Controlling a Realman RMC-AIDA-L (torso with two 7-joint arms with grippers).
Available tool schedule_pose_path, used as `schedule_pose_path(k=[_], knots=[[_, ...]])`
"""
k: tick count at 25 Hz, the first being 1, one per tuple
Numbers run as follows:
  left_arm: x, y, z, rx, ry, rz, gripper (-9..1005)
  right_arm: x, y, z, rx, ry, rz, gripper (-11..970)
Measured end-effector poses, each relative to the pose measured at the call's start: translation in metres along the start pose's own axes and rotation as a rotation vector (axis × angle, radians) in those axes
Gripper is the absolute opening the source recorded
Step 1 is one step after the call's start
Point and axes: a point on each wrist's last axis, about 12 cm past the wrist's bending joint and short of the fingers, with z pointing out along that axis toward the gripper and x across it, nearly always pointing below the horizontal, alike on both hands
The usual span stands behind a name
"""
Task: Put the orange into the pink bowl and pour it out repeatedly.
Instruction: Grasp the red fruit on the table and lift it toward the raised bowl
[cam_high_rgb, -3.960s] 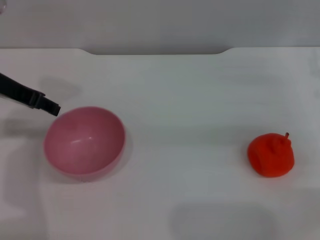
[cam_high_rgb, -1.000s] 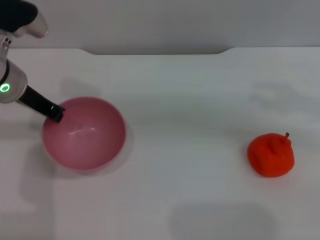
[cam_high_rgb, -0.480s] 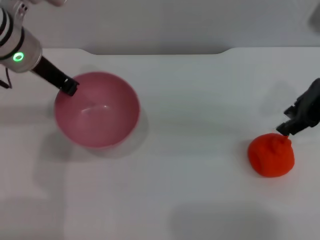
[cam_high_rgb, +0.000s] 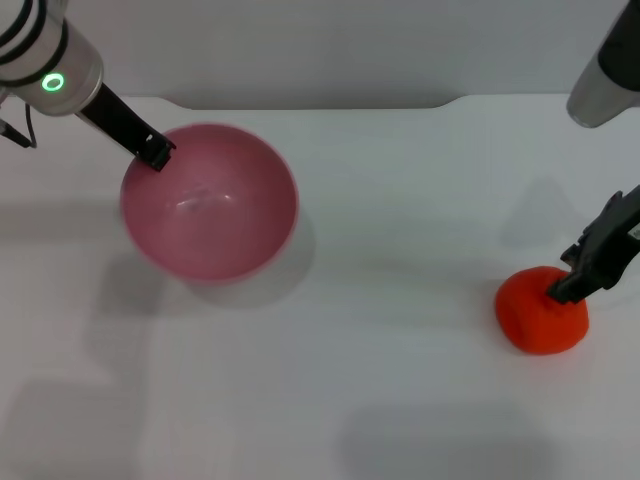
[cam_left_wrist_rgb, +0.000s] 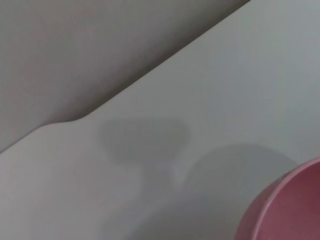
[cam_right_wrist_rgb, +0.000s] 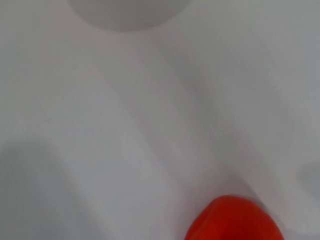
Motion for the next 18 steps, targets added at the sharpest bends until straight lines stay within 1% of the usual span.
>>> schedule_pose_path(k=[8,14,18], knots=[[-0.007,-0.004,-0.005,0.003,-0.004,0.017,45,0.000,-0.006,0.021,0.016,-0.002,0.021,401],[-0.008,-0.006,-0.006,0.010,0.003,0.022,45,-0.006,-0.006,0.039,0.019,0.021,0.006,394],[-0.007,-0.006,-0.006,0.011,0.006,0.022,44,-0.009,-0.008,0.042,0.034,0.014,0.003,390]])
